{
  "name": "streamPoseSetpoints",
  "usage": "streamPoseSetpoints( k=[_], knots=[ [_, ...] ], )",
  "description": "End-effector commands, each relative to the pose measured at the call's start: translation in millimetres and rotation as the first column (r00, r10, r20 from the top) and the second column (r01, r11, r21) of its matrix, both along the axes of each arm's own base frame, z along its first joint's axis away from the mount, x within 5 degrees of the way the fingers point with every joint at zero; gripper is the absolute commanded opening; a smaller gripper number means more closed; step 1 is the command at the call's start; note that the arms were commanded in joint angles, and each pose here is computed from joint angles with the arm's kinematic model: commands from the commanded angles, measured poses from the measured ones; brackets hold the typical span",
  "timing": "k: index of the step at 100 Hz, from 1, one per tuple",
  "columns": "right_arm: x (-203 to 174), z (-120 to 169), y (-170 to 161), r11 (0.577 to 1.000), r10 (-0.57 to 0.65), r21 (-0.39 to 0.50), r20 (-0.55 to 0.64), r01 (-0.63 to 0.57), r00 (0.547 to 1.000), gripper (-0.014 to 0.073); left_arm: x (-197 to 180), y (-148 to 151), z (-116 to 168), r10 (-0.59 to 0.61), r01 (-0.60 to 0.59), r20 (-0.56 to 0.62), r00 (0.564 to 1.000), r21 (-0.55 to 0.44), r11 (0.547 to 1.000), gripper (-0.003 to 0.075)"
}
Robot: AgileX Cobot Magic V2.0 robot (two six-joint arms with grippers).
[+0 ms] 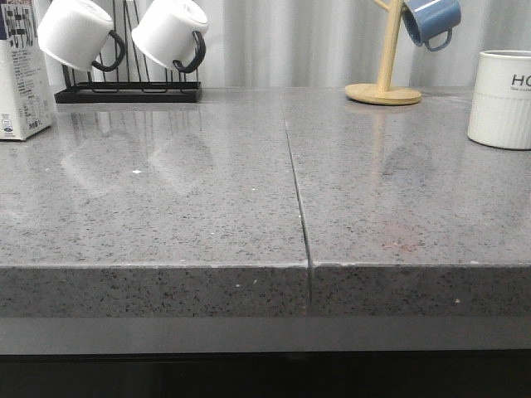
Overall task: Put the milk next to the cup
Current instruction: 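Move the right gripper to the white HOME mug and grasp its handle, then lift the mug with the right gripper and carry it toward the table center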
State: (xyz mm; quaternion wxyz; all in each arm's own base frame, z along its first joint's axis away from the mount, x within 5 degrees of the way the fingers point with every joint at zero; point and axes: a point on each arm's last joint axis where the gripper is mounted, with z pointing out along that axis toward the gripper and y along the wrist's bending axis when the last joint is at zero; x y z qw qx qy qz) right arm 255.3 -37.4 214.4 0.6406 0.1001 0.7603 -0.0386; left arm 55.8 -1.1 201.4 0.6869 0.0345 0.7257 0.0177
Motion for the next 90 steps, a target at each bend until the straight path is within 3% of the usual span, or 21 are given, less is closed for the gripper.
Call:
streamPoseSetpoints(
  k=[1, 69, 76, 90],
  knots=[
    [15, 18, -4, 1.000, -0.011, -0.025, 0.133, 0.014, 0.991, 0.0260, 0, 0, -6, 0.002, -0.002, 0.066, 0.998, -0.007, 1.000, -0.0020],
    [90, 9, -15, 0.999, -0.014, -0.029, 0.152, 0.019, 0.988, 0.0253, 0, 0, -6, 0.002, -0.002, 0.066, 0.998, -0.007, 1.000, -0.0020],
    [95, 9, -15, 0.999, -0.014, -0.029, 0.154, 0.019, 0.988, 0.0202, 0, 0, -6, 0.002, -0.002, 0.066, 0.998, -0.007, 1.000, -0.0020],
    [97, 9, -16, 0.999, -0.014, -0.029, 0.155, 0.019, 0.988, -0.0001, 0, 0, -6, 0.002, -0.002, 0.066, 0.998, -0.007, 1.000, -0.0020]
  ],
)
